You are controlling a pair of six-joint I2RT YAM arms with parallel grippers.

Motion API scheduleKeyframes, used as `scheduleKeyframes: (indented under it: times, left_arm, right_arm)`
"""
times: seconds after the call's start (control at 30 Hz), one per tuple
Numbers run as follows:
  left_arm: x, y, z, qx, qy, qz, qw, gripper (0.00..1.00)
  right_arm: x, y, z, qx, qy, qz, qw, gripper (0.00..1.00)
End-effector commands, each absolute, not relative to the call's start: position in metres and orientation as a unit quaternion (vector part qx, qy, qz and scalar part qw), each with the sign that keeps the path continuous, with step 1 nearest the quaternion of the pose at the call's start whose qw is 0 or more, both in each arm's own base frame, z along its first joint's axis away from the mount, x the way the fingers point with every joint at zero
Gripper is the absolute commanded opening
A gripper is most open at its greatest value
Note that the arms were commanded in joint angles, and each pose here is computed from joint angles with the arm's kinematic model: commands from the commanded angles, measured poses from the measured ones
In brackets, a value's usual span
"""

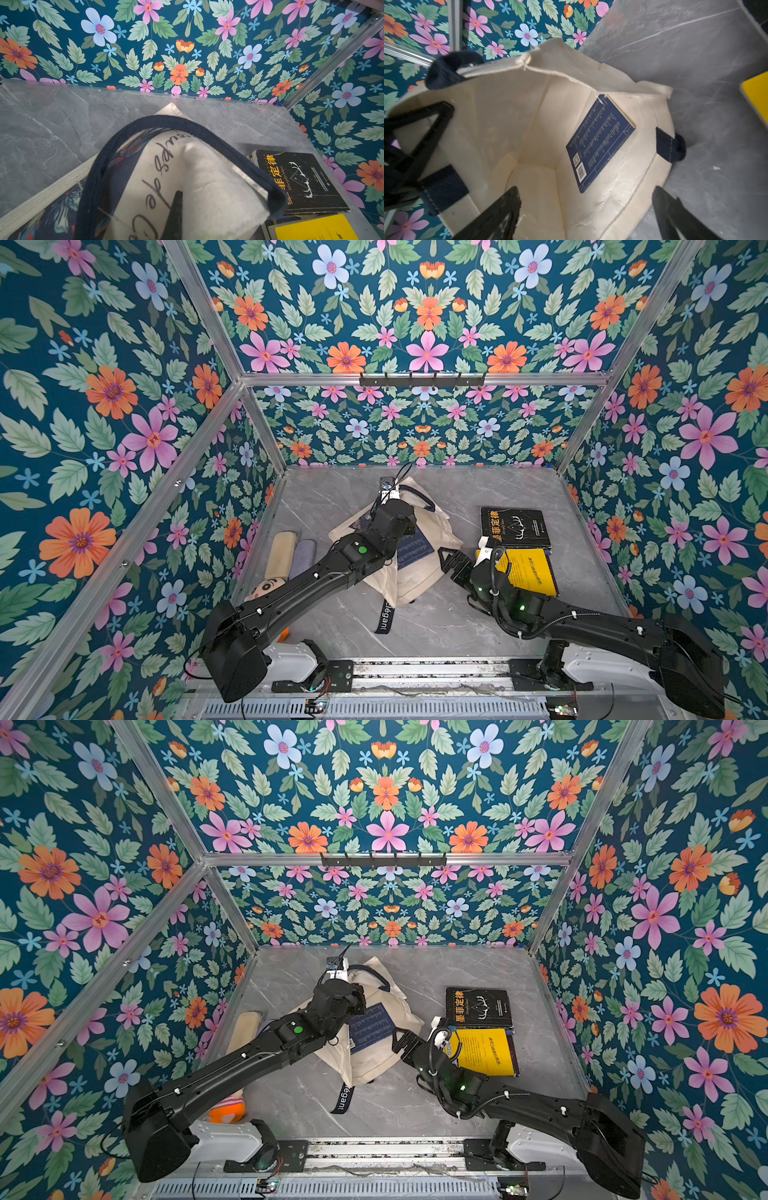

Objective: Take out the books from the canvas bag
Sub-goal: Pick up the book from the canvas bag.

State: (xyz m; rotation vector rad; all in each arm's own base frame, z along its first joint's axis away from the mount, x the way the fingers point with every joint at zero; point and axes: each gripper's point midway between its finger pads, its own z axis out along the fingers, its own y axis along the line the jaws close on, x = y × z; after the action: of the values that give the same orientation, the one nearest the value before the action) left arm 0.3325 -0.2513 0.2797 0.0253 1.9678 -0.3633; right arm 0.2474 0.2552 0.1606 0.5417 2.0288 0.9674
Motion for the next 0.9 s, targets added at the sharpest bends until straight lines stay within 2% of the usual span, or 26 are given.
scheduleKeyframes:
  times: [0.0, 0.17, 0.47, 0.67, 0.87]
  left_arm:
    - [0.333, -0.253, 0.287, 0.007, 0.82, -0.164, 0.548, 0.0]
    - [0.333, -0.253, 0.289, 0.006, 0.818, -0.169, 0.55, 0.0]
    - [0.326, -0.256, 0.299, 0.008, 0.806, -0.203, 0.556, 0.0]
    - [0.319, -0.251, 0.316, 0.004, 0.784, -0.231, 0.576, 0.0]
    - [0.312, -0.252, 0.326, 0.005, 0.768, -0.259, 0.585, 0.0]
  right_arm:
    - [0.244, 0.264, 0.155, 0.222, 0.802, 0.373, 0.41, 0.96]
    - [0.24, 0.29, 0.13, 0.225, 0.811, 0.385, 0.378, 0.93]
    - [0.257, 0.335, 0.12, 0.219, 0.804, 0.411, 0.369, 0.91]
    - [0.264, 0.356, 0.08, 0.246, 0.813, 0.417, 0.323, 0.9]
    - [0.269, 0.365, 0.059, 0.269, 0.815, 0.41, 0.308, 0.89]
